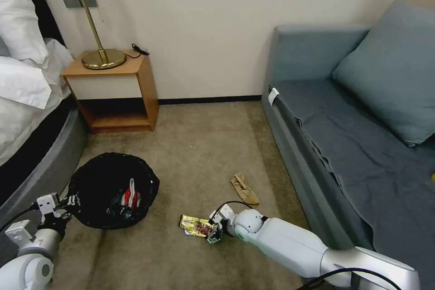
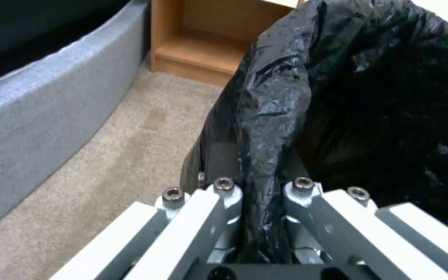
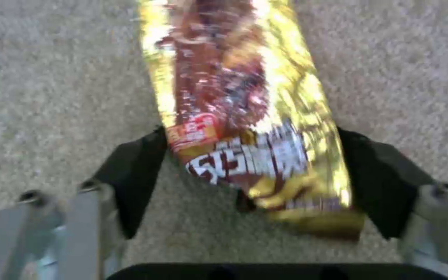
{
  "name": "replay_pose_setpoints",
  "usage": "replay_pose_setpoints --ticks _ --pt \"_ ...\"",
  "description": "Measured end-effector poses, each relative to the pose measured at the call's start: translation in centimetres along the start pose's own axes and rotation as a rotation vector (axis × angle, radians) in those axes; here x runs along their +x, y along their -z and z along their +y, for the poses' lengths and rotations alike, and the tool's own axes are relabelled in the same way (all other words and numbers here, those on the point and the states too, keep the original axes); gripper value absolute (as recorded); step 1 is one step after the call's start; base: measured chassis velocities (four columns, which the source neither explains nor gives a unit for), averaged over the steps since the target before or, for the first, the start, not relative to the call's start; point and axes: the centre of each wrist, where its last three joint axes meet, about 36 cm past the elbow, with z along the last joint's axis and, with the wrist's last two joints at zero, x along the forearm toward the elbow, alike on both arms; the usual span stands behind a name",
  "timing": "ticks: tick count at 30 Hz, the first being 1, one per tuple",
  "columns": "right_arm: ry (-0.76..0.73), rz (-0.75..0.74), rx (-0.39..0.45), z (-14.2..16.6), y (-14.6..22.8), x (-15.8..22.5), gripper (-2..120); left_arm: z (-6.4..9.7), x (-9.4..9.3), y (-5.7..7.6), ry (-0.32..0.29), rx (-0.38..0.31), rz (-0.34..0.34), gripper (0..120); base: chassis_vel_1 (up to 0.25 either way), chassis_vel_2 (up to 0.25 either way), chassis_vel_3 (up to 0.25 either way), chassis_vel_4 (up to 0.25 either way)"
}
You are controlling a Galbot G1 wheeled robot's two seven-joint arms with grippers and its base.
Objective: Pick up the trash bin, then pick up the garbage on the floor and place it into the trash bin.
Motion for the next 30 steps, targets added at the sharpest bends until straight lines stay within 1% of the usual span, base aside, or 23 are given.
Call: replay_pose_setpoints --ticks 1,2,3,4,5,6,7,9,10,11,12,13,15,17,18,20,24,27,30 --pt "-0.003 -0.002 0.001 0.1 -0.1 0.0 70 0.0 0.0 0.0 0.0 0.0 0.0 4 0.0 0.0 0.0 0.0" --pt "-0.005 -0.004 0.002 0.1 -0.1 0.0 64 0.0 0.0 0.0 0.0 0.0 0.0 4 0.0 0.0 0.0 0.0" --pt "-0.005 -0.004 0.002 0.1 -0.1 0.0 64 0.0 0.0 0.0 0.0 0.0 0.0 4 0.0 0.0 0.0 0.0" --pt "-0.006 -0.006 0.003 0.1 -0.1 0.0 61 0.0 0.0 0.0 0.0 0.0 -0.001 4 0.0 0.0 0.0 0.0" --pt "-0.007 -0.009 0.003 0.2 -0.1 -0.1 54 0.0 0.0 0.0 0.0 0.0 -0.001 4 0.0 0.0 0.0 0.0" --pt "-0.008 -0.011 0.004 0.2 -0.1 -0.1 52 0.0 0.0 0.0 0.0 0.001 -0.001 4 0.0 0.0 0.0 0.0" --pt "-0.01 -0.014 0.007 0.3 -0.2 -0.1 45 0.0 0.0 0.0 0.0 0.001 -0.001 4 0.0 0.0 0.0 0.0" --pt "-0.009 -0.016 0.007 0.4 -0.2 -0.1 44 0.0 0.0 0.0 0.0 0.001 -0.001 4 0.0 0.0 0.0 0.0" --pt "-0.009 -0.021 0.008 0.5 -0.3 -0.2 36 0.0 0.0 0.0 0.0 0.0 -0.001 4 0.0 0.0 0.0 0.0" --pt "-0.009 -0.021 0.008 0.5 -0.3 -0.2 34 0.0 0.0 0.0 -0.001 0.0 -0.001 4 0.0 0.0 0.0 0.0" --pt "-0.009 -0.022 0.009 0.6 -0.3 -0.2 28 0.0 0.0 0.0 -0.001 0.0 -0.002 4 0.0 0.0 0.0 0.0" --pt "-0.009 -0.022 0.009 0.6 -0.3 -0.2 28 0.0 0.0 0.0 -0.001 0.0 -0.002 4 0.0 0.0 0.0 0.0" --pt "-0.018 -0.021 0.01 0.5 -0.4 -0.2 21 0.0 0.0 0.0 -0.001 -0.001 -0.002 4 0.0 0.0 0.0 0.0" --pt "-0.027 -0.022 0.011 0.5 -0.5 -0.2 11 -0.1 0.0 0.0 -0.001 -0.001 -0.004 4 0.0 0.0 0.0 0.0" --pt "-0.027 -0.022 0.011 0.5 -0.5 -0.2 11 -0.1 0.0 0.0 -0.001 -0.001 -0.004 4 0.0 0.0 0.0 0.0" --pt "-0.038 -0.022 0.011 0.5 -0.5 -0.1 1 -0.1 0.0 0.1 -0.002 -0.001 -0.005 4 0.0 0.0 0.0 0.0" --pt "-0.058 -0.034 0.001 0.2 -0.3 0.4 0 -0.3 -0.1 0.0 -0.006 -0.003 -0.004 4 0.0 0.0 0.0 0.0" --pt "-0.071 -0.067 -0.02 -0.3 0.6 1.6 0 -0.6 -0.2 -0.1 -0.011 -0.003 -0.003 4 0.0 0.0 0.0 0.0" --pt "-0.106 -0.142 -0.061 -1.5 3.0 4.4 0 -1.0 -0.4 -0.2 -0.024 -0.004 0.001 4 0.0 0.0 0.0 0.0"
